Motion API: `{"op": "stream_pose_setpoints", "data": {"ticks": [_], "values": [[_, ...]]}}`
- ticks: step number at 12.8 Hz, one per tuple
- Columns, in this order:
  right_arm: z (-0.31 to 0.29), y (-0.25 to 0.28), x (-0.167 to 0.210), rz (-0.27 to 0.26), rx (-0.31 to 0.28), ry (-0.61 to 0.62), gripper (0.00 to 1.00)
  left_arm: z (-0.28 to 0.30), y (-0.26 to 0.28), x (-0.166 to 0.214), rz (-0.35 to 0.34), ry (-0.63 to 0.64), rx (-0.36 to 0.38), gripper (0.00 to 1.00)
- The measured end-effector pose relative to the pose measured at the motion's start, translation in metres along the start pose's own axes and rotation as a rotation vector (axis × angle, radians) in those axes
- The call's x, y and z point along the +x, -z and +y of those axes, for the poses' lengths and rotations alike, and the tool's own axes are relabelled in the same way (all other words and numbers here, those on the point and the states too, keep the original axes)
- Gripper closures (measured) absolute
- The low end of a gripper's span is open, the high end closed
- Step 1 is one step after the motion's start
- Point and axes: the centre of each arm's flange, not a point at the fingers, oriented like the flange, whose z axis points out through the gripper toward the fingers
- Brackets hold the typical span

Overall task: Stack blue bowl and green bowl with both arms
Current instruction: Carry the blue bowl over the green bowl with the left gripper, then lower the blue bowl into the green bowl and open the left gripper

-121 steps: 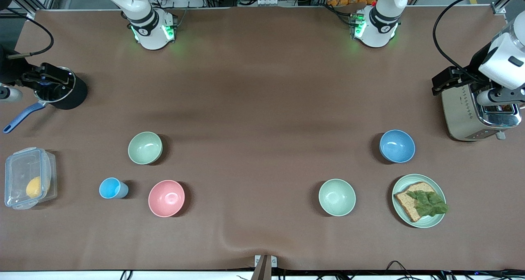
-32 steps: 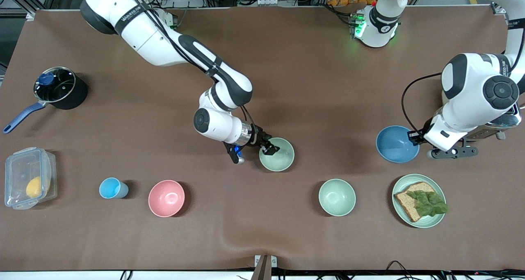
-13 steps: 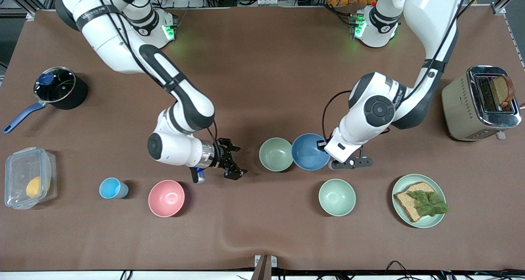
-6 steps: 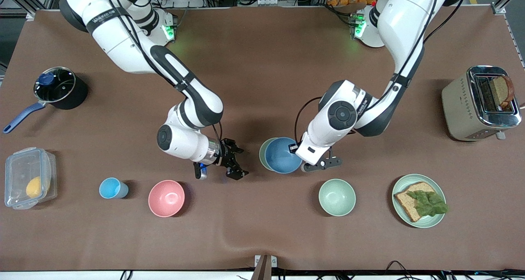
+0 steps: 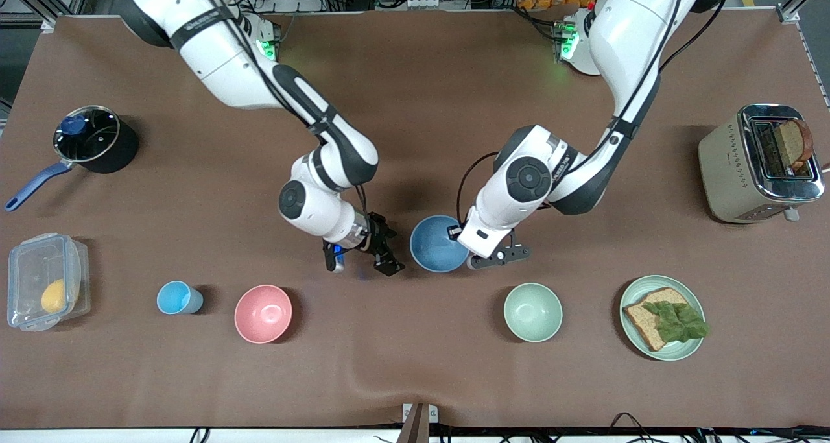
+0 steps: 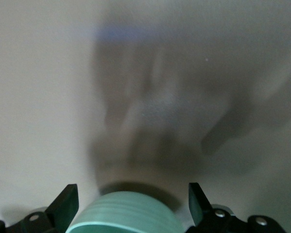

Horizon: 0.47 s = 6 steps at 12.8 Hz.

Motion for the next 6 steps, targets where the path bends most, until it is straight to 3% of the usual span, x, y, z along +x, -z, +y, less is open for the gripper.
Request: {"op": "stream_pose_setpoints", "data": {"ticks": [6], "values": [[-0.002, 0.001, 0.009, 0.032, 0.011, -0.006, 0.00, 0.001, -0.018, -0.005, -0.019, 0.013, 0.017, 0.95]]}}
